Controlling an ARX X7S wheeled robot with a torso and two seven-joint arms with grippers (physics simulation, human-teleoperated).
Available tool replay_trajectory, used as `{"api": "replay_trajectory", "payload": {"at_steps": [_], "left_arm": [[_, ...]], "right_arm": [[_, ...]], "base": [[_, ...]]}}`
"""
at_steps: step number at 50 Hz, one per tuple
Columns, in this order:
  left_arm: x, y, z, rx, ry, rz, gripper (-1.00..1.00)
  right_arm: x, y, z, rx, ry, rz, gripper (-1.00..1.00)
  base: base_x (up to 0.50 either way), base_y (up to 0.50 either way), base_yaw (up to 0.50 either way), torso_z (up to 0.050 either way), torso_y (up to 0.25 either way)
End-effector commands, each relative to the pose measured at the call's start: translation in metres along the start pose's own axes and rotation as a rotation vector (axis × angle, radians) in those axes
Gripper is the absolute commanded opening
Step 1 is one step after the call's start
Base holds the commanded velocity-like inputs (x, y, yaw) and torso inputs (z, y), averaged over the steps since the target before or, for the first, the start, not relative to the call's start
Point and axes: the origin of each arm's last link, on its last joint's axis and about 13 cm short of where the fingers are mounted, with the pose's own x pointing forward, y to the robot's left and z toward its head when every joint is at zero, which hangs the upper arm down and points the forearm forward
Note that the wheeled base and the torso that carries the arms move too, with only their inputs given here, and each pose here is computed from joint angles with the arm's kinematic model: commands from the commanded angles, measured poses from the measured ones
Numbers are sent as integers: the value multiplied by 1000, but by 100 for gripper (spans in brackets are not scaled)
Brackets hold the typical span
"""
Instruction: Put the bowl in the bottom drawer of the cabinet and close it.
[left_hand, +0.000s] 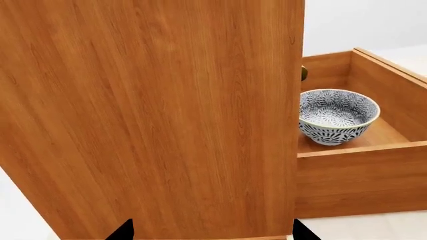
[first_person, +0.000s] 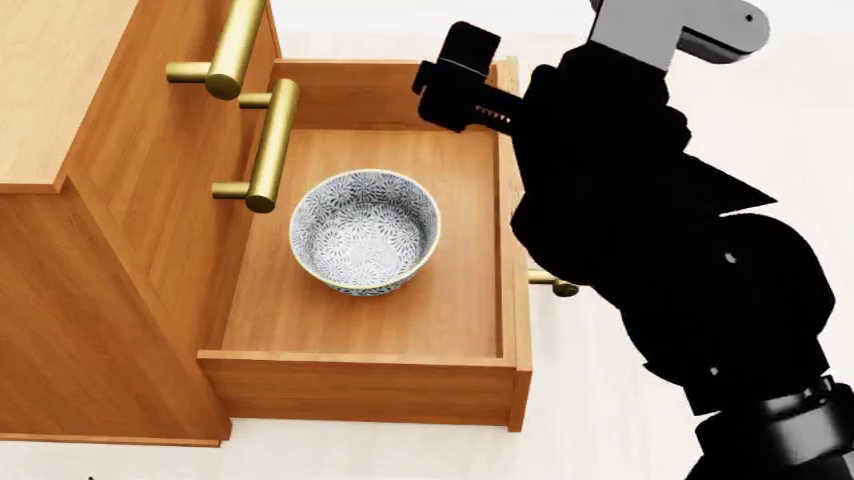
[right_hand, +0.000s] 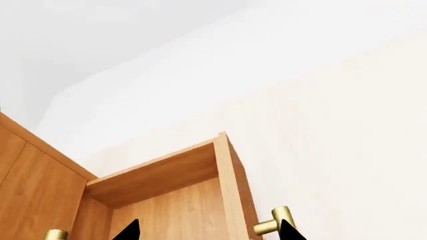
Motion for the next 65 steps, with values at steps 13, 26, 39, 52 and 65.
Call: {"api": "replay_trajectory", "payload": {"at_steps": [13,26,39,52,65], "left_arm": [[-2,-5,9,-74,-30,-52,100],[-3,-4,10,-74,-34,-50,100],[-4,-4,11,-76,-36,-52,100],[-3,-5,10,-73,-34,-56,100],[-3,-5,11,-73,-35,-58,100]], "right_arm": [[-40,-66,-48,-55,-386,-198,100],[-62,-97,-98,-204,-483,-174,100],[-67,-118,-150,-366,-543,-194,100],[-69,-132,-177,-429,-514,-207,100],[-72,-144,-204,-455,-467,-212,100]], "base": [[0,0,0,0,0],[0,0,0,0,0],[0,0,0,0,0],[0,0,0,0,0],[0,0,0,0,0]]}}
